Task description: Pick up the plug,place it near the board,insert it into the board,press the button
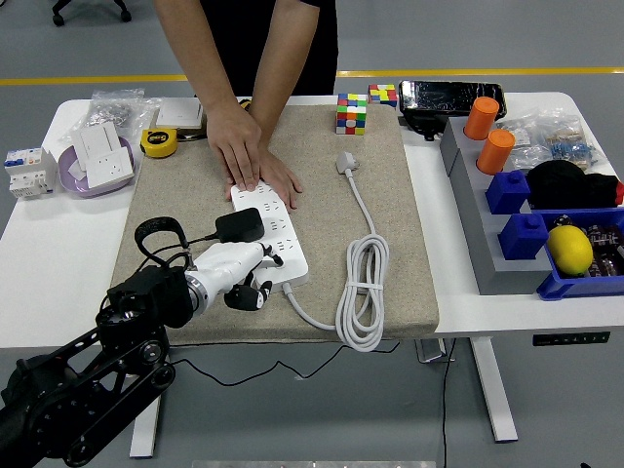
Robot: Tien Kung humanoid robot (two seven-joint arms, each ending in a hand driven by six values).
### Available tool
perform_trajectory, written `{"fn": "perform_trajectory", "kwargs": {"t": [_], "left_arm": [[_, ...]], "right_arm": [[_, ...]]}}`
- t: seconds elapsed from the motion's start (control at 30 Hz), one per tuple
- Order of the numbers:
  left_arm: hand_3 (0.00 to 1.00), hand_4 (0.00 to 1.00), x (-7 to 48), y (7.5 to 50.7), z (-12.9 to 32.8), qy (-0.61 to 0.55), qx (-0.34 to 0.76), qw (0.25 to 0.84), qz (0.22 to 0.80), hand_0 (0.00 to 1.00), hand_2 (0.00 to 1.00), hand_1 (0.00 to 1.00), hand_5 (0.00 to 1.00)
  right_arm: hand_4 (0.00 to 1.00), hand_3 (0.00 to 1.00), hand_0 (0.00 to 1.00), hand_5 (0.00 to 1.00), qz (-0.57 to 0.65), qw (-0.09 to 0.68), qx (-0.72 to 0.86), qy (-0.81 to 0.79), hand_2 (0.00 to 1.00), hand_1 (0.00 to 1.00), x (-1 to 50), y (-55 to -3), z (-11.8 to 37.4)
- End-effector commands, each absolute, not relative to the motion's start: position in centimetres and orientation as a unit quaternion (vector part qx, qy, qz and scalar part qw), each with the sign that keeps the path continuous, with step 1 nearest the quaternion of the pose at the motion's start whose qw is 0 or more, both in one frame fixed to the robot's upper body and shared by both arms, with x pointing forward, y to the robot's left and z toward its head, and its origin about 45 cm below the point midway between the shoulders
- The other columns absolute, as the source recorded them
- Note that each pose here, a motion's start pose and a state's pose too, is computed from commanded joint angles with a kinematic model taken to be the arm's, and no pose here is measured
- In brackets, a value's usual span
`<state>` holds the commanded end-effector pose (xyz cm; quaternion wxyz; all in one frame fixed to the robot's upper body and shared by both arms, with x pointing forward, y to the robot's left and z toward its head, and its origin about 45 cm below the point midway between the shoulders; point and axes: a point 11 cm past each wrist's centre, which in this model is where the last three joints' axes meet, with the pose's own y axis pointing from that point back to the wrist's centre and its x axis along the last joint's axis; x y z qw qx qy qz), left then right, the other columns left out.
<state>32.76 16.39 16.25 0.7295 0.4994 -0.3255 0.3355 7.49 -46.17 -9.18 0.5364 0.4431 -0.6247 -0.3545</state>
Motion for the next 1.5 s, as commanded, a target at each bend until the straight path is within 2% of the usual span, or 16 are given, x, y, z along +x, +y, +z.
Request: {"fn": "perform_trajectory", "kwargs": {"t": [1.2, 1.5], "left_arm": [[0.755, 0.416, 32.5, 16.8, 15.0, -0.328, 0.516, 0.723, 0.322, 0.151, 0.15, 0.066, 0.13], [0.738, 0.414, 32.9, 16.8, 17.2, -0.349, 0.488, 0.72, 0.35, 0.153, 0.15, 0.067, 0.128]], "right_arm": [[0.998, 0.788, 0.829, 0.933, -0.355, 0.538, 0.442, -0.624, 0.747, 0.753, 7.3, -46.2, -9.2], [0.998, 0.788, 0.829, 0.933, -0.355, 0.536, 0.443, -0.625, 0.747, 0.752, 7.4, -46.1, -9.2]]}}
